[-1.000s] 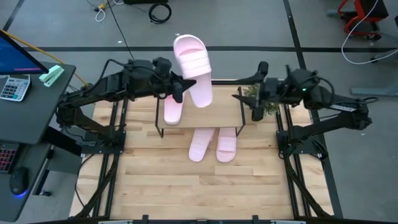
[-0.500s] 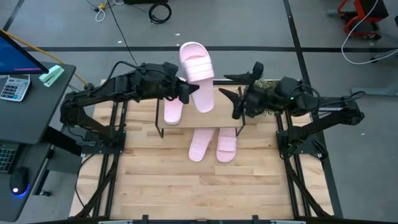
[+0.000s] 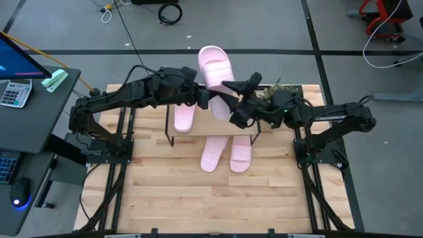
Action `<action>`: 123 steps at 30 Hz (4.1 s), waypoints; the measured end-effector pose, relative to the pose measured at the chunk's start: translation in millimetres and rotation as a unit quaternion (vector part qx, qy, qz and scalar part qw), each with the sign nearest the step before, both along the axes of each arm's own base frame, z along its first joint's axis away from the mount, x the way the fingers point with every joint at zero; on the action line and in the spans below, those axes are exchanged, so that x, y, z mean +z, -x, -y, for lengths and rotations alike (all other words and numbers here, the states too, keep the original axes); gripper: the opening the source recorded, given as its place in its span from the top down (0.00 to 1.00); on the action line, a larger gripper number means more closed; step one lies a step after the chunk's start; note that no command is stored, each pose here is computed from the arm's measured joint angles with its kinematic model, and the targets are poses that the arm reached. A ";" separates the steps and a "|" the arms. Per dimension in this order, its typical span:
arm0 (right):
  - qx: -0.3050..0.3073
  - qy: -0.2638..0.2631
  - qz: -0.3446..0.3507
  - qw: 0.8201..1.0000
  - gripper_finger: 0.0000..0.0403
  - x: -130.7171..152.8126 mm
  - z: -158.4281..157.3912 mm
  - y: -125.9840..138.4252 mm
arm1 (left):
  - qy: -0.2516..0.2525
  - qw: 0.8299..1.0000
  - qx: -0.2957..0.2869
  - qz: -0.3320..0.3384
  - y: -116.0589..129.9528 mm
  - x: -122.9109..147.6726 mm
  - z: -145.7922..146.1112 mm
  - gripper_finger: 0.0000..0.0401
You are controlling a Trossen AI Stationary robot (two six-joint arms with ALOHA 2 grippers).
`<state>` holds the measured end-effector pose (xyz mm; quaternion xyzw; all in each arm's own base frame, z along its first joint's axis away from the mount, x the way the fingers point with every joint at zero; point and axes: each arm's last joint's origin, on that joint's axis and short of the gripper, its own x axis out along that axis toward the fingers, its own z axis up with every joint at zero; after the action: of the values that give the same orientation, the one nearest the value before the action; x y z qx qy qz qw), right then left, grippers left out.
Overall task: Pick and place slides into the shelf
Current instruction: Put the pink slipper on the shelf
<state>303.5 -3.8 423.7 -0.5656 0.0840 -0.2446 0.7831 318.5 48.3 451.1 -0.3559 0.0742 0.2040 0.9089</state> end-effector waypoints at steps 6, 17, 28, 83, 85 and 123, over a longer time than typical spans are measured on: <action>-0.045 0.024 0.003 0.999 0.45 -0.7 4.4 -5.1 | -0.003 1.000 0.005 -0.001 0.2 -0.1 -0.7 0.79; -0.099 0.092 0.006 0.991 0.52 8.3 6.1 -4.1 | 0.002 1.000 -0.005 -0.001 0.0 -0.1 0.6 0.78; -0.107 0.093 -0.006 0.990 0.63 -3.2 6.2 -17.9 | -0.003 1.000 -0.001 -0.004 0.2 -0.5 -0.4 0.77; -0.184 -0.201 -0.061 0.960 0.96 -38.2 68.0 -48.3 | -0.284 0.958 0.023 0.039 101.7 71.6 44.8 0.56; -0.188 -0.212 -0.066 0.957 0.96 -48.2 69.9 -56.1 | -0.293 0.955 0.036 0.030 101.8 71.4 43.2 0.57; -0.202 -0.411 -0.118 0.881 0.95 -143.3 117.4 -91.6 | -0.321 0.941 0.106 -0.007 103.4 71.7 29.0 0.56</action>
<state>395.0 -121.2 280.5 -0.1886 0.3817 -0.2724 0.8629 215.1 19.3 522.8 -0.0499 -0.0269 0.3148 0.9475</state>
